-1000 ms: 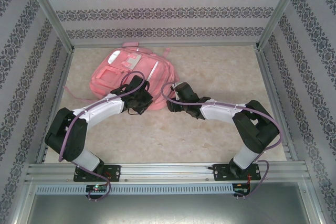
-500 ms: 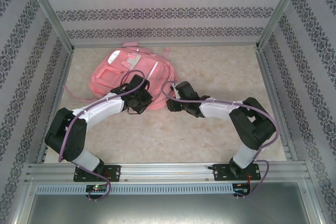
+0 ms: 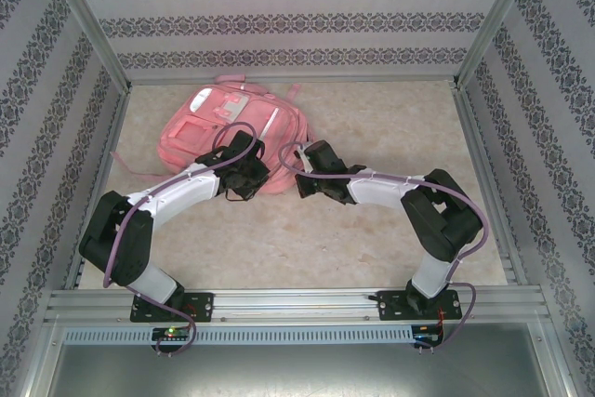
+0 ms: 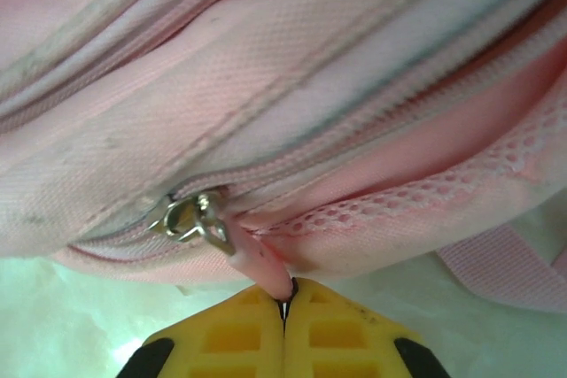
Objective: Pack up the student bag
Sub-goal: Zip the student bag at the top-center of the table.
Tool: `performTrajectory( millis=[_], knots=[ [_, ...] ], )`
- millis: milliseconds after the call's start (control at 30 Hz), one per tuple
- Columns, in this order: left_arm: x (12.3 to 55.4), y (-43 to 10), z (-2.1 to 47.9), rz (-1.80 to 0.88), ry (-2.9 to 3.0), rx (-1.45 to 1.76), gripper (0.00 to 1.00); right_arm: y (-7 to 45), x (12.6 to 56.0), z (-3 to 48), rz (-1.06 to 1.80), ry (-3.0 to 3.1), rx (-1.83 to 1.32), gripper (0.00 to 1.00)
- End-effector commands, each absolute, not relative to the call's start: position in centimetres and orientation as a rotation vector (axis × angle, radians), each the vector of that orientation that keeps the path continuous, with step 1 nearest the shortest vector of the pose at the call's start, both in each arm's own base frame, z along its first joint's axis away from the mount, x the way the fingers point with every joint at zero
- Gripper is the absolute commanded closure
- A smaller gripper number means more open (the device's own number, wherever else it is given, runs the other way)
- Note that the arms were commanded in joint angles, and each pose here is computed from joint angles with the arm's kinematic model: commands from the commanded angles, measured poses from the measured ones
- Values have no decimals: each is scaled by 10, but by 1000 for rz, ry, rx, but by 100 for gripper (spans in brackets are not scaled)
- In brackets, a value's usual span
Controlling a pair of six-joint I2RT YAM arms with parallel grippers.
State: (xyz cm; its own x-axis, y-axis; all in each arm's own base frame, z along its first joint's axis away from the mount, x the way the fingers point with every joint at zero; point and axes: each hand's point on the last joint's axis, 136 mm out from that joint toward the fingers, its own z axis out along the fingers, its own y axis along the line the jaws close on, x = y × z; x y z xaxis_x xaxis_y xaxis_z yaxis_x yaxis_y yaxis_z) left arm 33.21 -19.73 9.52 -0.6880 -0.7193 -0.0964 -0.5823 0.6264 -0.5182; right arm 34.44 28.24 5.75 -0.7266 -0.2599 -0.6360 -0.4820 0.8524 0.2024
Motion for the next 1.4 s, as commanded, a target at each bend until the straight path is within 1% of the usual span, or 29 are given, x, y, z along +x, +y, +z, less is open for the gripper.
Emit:
performTrajectory(
  millis=[0, 200, 300, 400, 433, 467, 567, 667, 800, 967, 1300, 1333, 1367],
  knots=[
    [338, -176, 112, -583, 2502, -1036, 100, 271, 356, 77, 410, 2355, -479, 100],
    [326, -142, 113, -519, 2473, -1085, 100, 233, 357, 72, 359, 2391, -358, 100],
    [319, -125, 111, -504, 2456, -1119, 100, 231, 354, 75, 360, 2387, -368, 100],
    [316, -119, 112, -521, 2448, -1111, 100, 244, 349, 84, 411, 2362, -426, 100],
    [316, -120, 112, -523, 2450, -1102, 100, 249, 347, 88, 421, 2348, -449, 93],
    [317, -120, 114, -527, 2451, -1096, 100, 258, 344, 91, 438, 2333, -480, 81],
    [320, -123, 114, -535, 2458, -1092, 100, 285, 334, 96, 521, 2305, -556, 73],
    [324, -126, 115, -552, 2454, -1100, 100, 312, 323, 95, 587, 2297, -628, 69],
    [327, -128, 117, -556, 2462, -1087, 100, 335, 313, 94, 630, 2275, -684, 68],
    [326, -129, 117, -560, 2470, -1091, 100, 351, 311, 86, 637, 2280, -714, 67],
    [325, -131, 118, -574, 2471, -1096, 100, 369, 325, 69, 604, 2295, -742, 64],
    [325, -131, 118, -574, 2472, -1095, 100, 370, 326, 68, 602, 2297, -743, 65],
    [326, -131, 119, -577, 2469, -1095, 100, 372, 326, 67, 608, 2297, -748, 69]
  ],
)
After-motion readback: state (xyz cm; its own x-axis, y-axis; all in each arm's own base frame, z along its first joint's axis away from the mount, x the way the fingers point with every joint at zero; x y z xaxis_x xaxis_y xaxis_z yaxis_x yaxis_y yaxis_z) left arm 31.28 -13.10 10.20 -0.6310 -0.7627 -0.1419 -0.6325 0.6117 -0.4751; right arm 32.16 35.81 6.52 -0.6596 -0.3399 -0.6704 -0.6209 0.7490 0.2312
